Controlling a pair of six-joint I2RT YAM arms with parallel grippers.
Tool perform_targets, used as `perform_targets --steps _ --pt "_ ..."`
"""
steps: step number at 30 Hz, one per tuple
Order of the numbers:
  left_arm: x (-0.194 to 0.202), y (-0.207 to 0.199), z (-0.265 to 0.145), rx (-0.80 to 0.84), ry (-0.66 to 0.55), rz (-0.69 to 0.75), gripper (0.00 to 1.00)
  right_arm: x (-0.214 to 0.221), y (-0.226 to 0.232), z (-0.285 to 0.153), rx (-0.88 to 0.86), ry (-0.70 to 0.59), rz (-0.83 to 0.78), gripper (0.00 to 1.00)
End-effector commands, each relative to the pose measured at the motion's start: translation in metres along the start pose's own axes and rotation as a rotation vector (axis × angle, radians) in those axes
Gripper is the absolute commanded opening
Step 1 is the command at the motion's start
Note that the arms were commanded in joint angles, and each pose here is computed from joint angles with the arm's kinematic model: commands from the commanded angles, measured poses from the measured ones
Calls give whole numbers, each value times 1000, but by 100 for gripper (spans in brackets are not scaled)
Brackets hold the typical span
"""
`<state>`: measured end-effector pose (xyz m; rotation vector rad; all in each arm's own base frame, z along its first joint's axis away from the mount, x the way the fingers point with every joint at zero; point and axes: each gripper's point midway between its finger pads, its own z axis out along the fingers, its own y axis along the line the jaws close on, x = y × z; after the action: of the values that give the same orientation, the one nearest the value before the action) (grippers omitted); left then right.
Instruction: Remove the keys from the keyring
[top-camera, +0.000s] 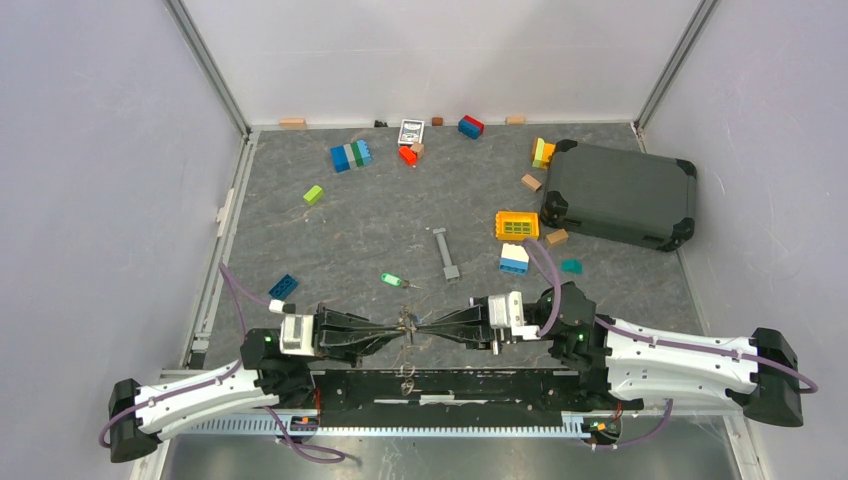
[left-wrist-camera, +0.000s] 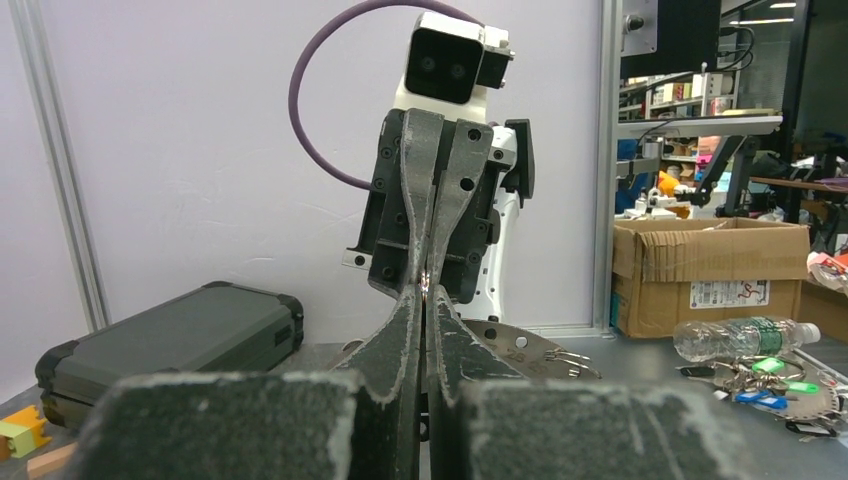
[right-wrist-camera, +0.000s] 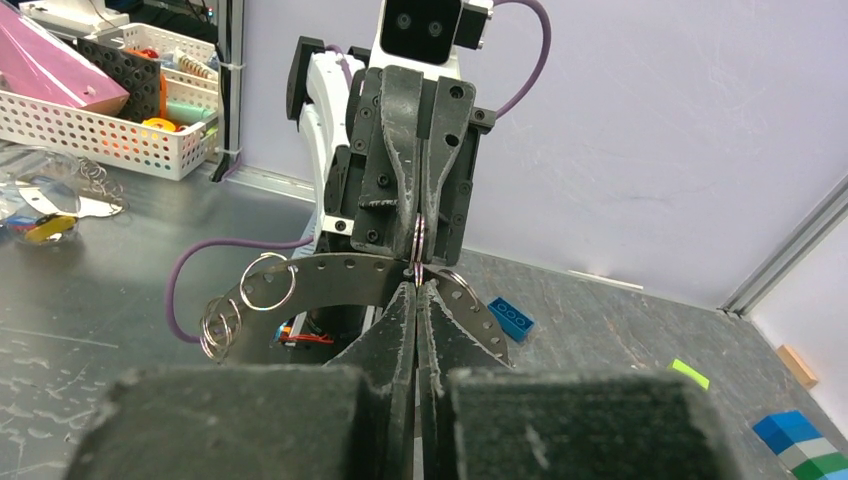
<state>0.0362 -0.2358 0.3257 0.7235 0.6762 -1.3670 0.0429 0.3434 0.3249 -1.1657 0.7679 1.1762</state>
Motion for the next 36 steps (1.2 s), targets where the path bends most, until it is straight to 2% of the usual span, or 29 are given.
perform_targets --steps 1,13,31,36 --pt "-35 0 6 -8 -115 8 2 1 -2 0 13 -6 -30 0" --pt "-34 1 6 -16 -114 2 2 6 -3 3 27 12 -49 0" --pt "-34 2 6 -19 -118 -2 2 22 -4 5 91 117 -151 0" --pt "-33 5 3 -44 -109 2 2 24 -13 -2 157 133 -139 0"
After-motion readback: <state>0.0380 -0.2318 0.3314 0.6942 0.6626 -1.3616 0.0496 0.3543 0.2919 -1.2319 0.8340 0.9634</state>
